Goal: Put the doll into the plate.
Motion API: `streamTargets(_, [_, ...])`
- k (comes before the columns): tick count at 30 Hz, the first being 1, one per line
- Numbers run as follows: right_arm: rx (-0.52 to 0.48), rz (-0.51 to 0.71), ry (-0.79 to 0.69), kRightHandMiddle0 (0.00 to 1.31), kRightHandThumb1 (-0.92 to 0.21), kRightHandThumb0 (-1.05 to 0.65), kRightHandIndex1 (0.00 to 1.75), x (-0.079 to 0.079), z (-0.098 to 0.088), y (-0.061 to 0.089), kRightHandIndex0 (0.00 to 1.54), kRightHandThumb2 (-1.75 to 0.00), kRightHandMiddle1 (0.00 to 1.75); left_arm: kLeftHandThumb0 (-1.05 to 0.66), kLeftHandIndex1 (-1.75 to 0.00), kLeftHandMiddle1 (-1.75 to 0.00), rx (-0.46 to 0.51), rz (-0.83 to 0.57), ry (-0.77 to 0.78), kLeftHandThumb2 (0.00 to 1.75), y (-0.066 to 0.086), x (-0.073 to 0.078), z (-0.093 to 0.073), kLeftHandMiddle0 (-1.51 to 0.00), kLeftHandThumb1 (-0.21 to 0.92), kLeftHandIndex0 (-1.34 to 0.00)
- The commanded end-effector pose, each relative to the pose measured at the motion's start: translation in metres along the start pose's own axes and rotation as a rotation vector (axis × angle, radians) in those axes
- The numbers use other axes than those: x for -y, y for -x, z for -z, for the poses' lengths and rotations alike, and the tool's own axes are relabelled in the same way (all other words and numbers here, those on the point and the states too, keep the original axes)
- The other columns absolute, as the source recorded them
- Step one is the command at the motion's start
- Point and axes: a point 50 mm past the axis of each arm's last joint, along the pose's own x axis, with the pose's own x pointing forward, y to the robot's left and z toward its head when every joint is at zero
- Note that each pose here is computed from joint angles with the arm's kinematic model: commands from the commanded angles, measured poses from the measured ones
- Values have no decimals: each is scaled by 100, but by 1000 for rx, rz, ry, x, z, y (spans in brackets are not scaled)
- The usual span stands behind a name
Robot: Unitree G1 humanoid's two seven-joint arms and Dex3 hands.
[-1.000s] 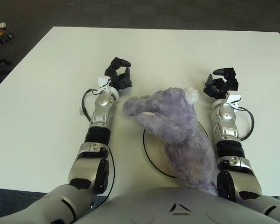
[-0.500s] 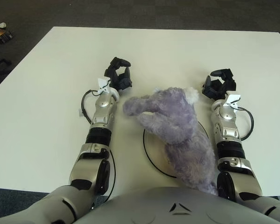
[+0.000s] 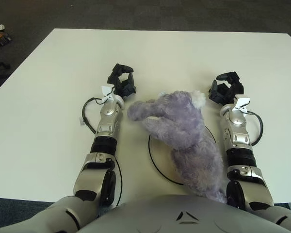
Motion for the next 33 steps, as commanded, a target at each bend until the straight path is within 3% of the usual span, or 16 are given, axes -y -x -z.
streamTargets(1, [-155,5,20,36,-39,-1,161,5,27,10,60,-119,175,-40,-175,-175,-42,-51,-12,96,6,-4,12,-119,59,-40])
streamTargets(25, [-200,4,23,37,-42,-1,156,7,31,9,58,-114,175,-40,-175,-175,-65,-77,9,94,14,-4,29,-107,61,-39])
streamTargets(33, [-206,0,22,37,-42,-1,157,7,33,9,57,-114,175,-40,-175,-175,-60,-90,24,94,19,-12,33,-110,61,-39])
